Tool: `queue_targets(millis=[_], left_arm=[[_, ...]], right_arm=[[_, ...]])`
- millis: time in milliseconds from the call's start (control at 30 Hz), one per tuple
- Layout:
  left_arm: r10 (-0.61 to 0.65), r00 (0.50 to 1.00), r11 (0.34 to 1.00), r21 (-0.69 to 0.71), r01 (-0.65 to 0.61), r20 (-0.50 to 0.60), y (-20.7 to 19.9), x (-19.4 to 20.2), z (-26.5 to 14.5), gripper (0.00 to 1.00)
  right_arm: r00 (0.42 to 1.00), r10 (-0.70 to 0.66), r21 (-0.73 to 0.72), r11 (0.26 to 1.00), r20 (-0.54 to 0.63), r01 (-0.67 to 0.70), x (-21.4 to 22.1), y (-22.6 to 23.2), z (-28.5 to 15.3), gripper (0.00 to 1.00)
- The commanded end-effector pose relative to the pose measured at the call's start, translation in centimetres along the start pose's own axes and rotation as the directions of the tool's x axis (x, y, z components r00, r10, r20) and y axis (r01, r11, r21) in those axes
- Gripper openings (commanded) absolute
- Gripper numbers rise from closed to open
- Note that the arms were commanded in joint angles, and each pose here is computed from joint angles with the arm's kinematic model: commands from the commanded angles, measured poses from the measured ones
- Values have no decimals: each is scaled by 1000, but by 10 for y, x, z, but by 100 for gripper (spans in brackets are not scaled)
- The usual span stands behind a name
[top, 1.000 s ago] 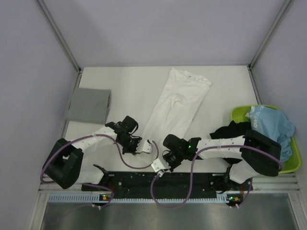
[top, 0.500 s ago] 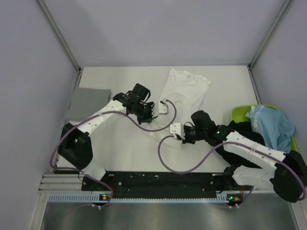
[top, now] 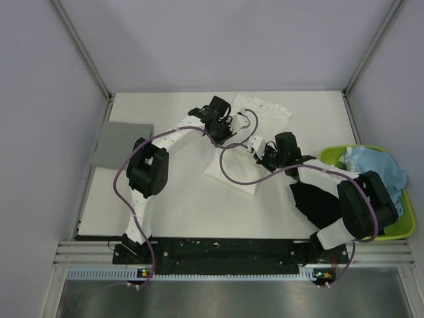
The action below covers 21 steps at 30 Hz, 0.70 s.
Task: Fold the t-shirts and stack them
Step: Fold the folded rectangular tshirt in 1/3 of the way
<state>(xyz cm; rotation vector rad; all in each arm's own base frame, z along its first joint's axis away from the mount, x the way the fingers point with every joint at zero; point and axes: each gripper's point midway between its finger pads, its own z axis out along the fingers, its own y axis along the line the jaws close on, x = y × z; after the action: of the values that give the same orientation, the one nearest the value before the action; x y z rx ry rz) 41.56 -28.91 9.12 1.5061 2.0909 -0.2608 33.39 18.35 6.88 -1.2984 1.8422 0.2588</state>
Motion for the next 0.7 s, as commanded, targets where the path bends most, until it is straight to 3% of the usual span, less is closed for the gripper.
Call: queue_targets(millis=[0, 333, 367, 467, 567, 667], left_arm=[[-7, 1000, 991, -131, 11, 27, 34, -19, 3, 0], [-8, 1000, 989, -145, 6, -14, 43, -10, 29, 1], [-15, 1000, 986, -164, 12, -16, 46, -10, 30, 12], [-17, 1000, 970, -243, 20, 14, 64, -20, 26, 32], [-10, 998, 933, -358, 33, 68, 92, -40, 11, 45], [-45, 991, 903, -420, 93, 122, 122, -57, -8, 50]], right_arm=[[997, 2, 183, 983, 79, -16, -28, -63, -2, 0], [997, 75, 206, 976, -14, -71, 1, -75, 11, 0], [995, 95, 232, 969, -39, -84, 7, -80, 13, 1], [974, 204, 389, 909, -95, -153, 26, -110, 6, 12], [943, 331, 470, 837, -25, -281, 31, -141, -5, 24], [921, 390, 531, 781, -5, -328, 34, -162, -16, 25]])
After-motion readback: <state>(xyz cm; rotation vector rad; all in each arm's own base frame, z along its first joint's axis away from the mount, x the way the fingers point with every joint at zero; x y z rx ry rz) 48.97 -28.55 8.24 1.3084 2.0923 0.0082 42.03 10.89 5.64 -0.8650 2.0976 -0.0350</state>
